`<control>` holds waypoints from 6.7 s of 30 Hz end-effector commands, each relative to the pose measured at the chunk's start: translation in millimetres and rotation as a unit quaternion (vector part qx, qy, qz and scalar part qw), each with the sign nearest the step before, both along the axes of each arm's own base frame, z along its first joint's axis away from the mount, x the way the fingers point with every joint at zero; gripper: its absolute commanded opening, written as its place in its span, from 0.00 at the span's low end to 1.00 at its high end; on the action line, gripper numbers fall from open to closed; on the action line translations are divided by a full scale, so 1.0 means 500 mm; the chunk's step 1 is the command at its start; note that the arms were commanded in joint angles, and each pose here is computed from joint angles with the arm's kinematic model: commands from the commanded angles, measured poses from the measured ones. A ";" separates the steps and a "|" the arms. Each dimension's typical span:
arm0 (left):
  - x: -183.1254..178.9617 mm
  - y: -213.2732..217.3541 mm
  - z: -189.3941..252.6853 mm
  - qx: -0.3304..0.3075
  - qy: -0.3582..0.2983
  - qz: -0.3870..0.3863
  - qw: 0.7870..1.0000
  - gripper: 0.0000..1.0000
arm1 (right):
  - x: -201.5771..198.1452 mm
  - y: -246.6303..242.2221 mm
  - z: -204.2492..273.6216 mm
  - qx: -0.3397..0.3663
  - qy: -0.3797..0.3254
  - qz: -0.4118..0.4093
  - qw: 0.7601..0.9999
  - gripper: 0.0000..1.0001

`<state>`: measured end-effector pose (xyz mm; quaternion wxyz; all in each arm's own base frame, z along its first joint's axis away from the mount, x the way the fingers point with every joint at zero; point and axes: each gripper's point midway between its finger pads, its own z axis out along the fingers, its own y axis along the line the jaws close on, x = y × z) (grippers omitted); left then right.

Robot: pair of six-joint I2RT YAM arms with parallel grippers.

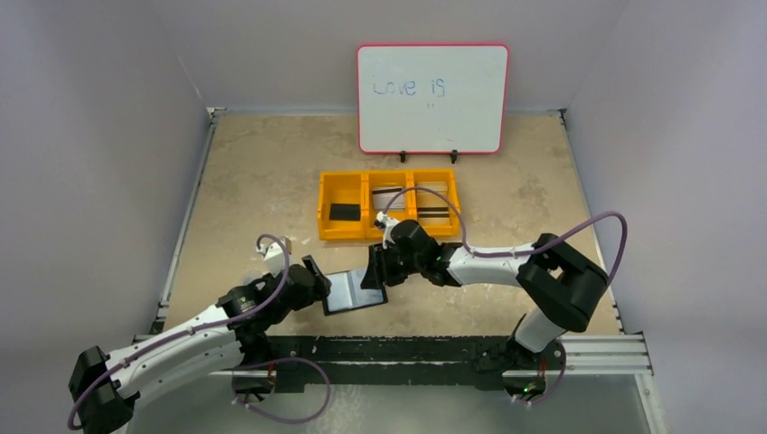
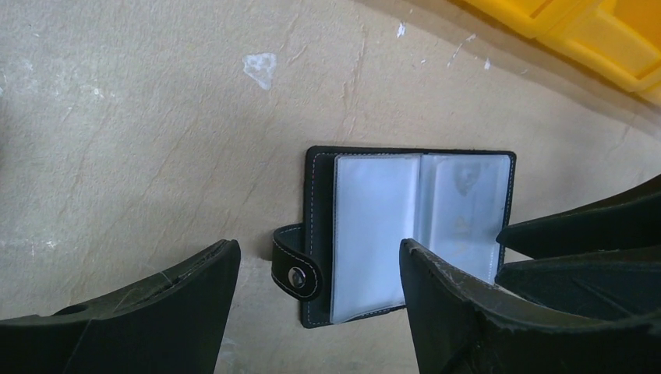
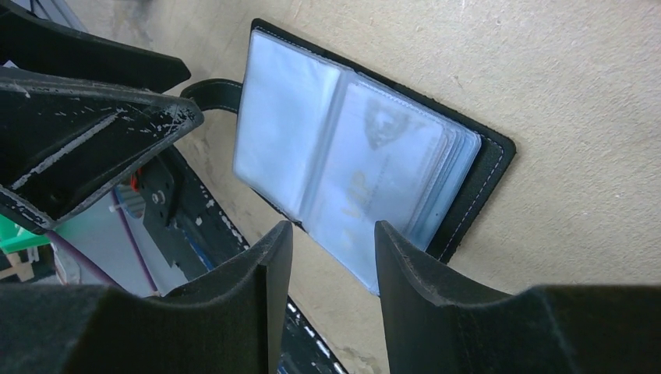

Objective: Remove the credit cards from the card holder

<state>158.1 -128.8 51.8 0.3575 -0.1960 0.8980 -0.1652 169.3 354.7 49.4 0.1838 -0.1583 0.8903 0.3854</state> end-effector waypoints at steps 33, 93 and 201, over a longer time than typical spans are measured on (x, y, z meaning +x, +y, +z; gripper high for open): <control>-0.007 -0.022 -0.038 0.005 0.025 -0.024 0.999 0.18 | 0.021 0.040 -0.002 -0.016 0.008 0.005 1.000 0.35; 0.076 -0.202 0.113 -0.167 -0.067 -0.075 0.981 0.50 | 0.014 -0.034 0.080 0.033 -0.022 -0.125 0.991 0.30; 0.007 -0.145 -0.071 -0.169 -0.033 -0.085 0.981 0.00 | 0.034 -0.048 -0.067 -0.070 0.028 -0.086 0.993 0.00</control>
